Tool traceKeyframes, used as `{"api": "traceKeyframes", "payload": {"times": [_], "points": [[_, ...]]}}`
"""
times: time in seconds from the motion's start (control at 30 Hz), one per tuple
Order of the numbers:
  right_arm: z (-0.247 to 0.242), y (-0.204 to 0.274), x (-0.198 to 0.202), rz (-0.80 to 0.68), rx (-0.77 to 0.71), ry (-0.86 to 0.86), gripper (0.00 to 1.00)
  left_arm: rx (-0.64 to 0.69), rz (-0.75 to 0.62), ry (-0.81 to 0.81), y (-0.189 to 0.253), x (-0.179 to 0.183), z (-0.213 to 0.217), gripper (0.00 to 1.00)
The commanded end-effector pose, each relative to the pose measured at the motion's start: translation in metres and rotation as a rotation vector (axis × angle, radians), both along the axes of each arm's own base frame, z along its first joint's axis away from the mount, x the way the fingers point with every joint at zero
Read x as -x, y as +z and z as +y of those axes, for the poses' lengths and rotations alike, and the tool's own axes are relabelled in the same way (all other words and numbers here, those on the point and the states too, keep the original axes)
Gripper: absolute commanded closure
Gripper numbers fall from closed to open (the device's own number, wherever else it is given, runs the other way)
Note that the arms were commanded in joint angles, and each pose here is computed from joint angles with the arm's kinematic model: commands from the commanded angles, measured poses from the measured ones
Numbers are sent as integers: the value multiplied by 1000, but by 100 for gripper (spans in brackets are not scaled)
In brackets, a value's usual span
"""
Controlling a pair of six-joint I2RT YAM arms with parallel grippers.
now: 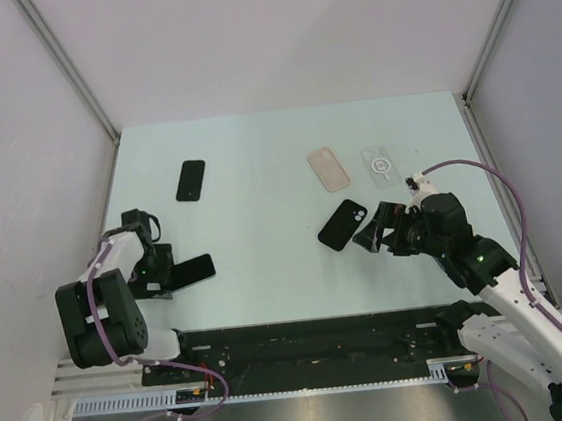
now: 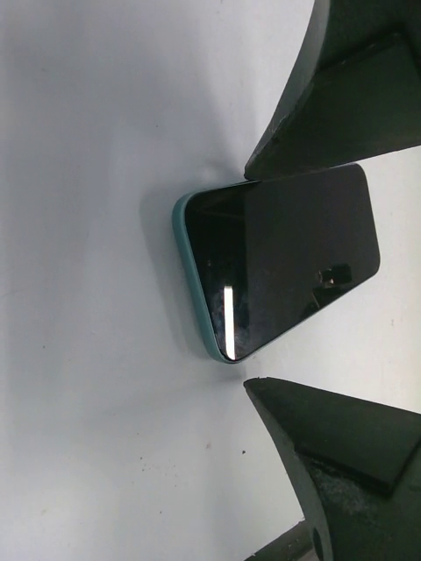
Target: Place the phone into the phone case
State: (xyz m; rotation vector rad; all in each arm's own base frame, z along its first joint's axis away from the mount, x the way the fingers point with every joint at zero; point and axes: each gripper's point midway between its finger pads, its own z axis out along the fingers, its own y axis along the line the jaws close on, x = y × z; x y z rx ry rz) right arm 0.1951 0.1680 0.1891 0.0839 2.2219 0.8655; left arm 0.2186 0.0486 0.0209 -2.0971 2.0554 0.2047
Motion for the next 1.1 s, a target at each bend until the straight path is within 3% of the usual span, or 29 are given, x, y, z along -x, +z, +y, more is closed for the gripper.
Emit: {"api": "traceKeyframes", "payload": {"times": [0.0,0.23,0.4,0.5,0.73,0.93,1.07], "points": [[-2,6,1,-12,-5,-17,2,-5,42,58,-4,8,3,3],[-6,2,3,-3,17,-24,2,-5,27,31,-7,3,3,3],[-18,-9,-5,27,61,-107,2,50,15,-42,-12,-8,-6,11],[-27,-19,-10,68,88,-188,4,92,2,-171,-19,-21,-16,22],[-38,-22,-18,82,99,-290,4,189,64,-523,-29,-44,-56,23],[-37,-37,-36,108,137,-340,4,242,86,-940,-34,-59,-110,26],[-39,-54,-51,173,135,-451,5,286,-20,-1155,-30,-66,-136,28]]}}
